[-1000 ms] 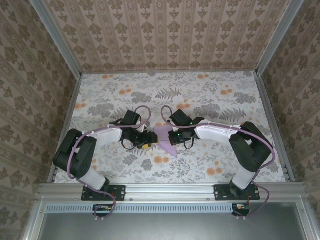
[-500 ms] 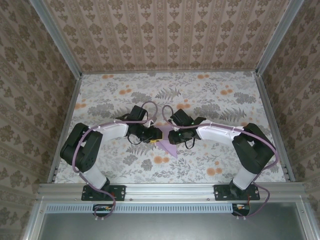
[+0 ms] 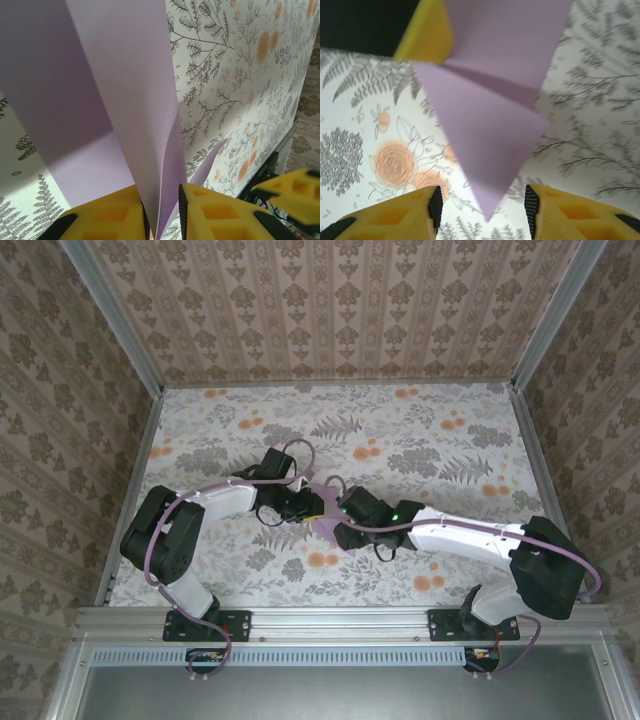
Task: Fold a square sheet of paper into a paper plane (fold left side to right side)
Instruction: Fourth fold the wing at the center of the table.
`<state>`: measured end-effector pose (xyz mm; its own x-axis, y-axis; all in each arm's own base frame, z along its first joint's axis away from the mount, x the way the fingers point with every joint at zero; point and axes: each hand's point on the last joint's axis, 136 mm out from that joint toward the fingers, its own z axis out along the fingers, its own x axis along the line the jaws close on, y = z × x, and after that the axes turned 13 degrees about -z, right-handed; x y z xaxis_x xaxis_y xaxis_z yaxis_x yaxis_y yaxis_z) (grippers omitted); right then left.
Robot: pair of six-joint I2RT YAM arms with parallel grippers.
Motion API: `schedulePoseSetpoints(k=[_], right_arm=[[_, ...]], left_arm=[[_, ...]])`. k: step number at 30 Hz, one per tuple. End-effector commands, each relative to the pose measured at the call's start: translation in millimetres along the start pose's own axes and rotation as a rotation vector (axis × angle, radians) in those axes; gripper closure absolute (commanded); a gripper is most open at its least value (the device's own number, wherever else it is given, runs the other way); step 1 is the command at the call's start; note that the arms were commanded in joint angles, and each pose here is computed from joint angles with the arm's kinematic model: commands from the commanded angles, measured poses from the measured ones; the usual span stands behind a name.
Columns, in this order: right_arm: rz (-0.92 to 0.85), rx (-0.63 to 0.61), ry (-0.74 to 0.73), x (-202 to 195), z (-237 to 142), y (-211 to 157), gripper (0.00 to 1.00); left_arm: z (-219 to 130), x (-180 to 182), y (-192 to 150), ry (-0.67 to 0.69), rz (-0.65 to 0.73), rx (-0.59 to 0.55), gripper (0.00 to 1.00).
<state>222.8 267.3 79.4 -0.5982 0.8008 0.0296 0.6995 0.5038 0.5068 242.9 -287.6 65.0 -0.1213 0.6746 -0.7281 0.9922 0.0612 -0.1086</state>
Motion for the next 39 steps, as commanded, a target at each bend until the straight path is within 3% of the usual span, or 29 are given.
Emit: schedulePoseSetpoints(k=[1,15,21,26,31,34,39], right_arm=[[0.011,0.002,-0.097,-3.6,13.4,-2.0,0.50],[-0.078,0.066,-0.141,8.3,40.2,1.1,0.49],[-0.076,0.088,-0.157,6.9,47.1,-1.4,0.54],[-0.074,0.097,-0.159,6.4,48.1,-3.8,0.68],[-0.057,0.110,-0.132,9.3,49.5,-6.1,0.90],[-0.037,0.119,-0.099,11.0,50.8,-7.4,0.97],[0.008,0.111,0.012,21.7,50.3,-5.3,1.00]], left_arm=[[-5.2,-17.5,3.5,-0.026,0.007,-0.012,0.76],[-4.4,-21.6,6.7,-0.028,-0.011,-0.014,0.75],[-5.3,-21.0,6.3,-0.025,-0.009,-0.015,0.75],[-9.0,-20.0,4.0,-0.016,-0.001,-0.018,0.68],[-23.1,-16.6,4.0,-0.009,0.004,-0.050,0.56],[-35.0,-14.7,4.2,-0.010,0.004,-0.073,0.48],[-48.1,-2.7,3.4,-0.005,-0.024,-0.100,0.43]])
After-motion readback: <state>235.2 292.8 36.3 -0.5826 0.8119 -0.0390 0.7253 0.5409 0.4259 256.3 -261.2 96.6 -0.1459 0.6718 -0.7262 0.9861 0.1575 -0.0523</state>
